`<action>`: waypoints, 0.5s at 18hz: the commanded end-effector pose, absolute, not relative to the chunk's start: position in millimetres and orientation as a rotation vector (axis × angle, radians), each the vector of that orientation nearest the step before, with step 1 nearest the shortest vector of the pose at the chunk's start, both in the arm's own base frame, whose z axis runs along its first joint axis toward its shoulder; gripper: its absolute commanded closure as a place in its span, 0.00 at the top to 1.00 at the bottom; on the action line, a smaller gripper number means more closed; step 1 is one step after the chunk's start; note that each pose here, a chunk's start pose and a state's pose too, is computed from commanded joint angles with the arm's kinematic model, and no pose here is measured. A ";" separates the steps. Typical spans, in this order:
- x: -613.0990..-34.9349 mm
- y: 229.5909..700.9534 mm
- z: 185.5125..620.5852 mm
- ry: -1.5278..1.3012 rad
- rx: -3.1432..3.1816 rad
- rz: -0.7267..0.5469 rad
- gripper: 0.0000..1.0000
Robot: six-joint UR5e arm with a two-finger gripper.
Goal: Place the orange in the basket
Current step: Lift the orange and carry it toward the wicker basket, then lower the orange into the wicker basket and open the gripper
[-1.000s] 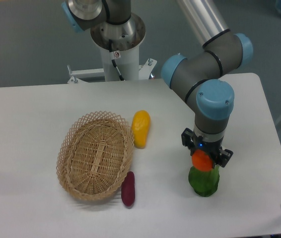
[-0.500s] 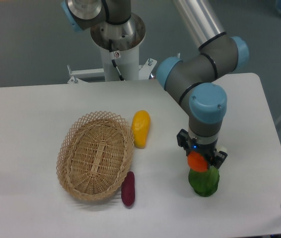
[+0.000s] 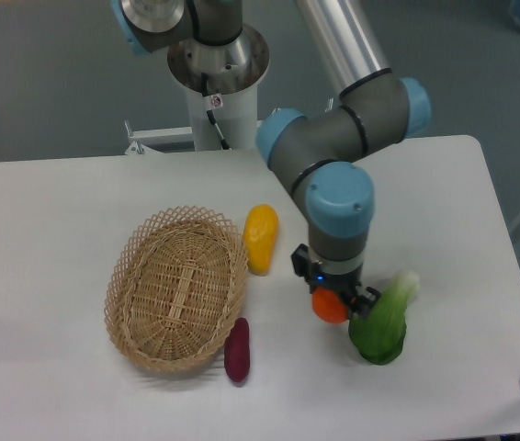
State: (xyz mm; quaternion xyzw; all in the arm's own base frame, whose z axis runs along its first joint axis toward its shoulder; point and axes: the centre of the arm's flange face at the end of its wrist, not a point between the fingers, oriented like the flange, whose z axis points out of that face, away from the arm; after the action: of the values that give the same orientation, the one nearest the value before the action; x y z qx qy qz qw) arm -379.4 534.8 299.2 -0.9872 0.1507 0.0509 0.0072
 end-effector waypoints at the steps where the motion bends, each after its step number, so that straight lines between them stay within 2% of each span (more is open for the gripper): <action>1: -354.5 532.3 295.7 0.478 -3.094 0.140 0.54; 3: -319.4 523.1 284.4 0.527 -3.104 0.107 0.54; 9: -260.2 555.7 287.4 0.619 -3.055 0.149 0.54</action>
State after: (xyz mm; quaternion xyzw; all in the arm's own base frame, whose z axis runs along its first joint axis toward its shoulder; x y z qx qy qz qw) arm -260.2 555.7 287.4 -0.9789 0.1983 0.0479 0.0105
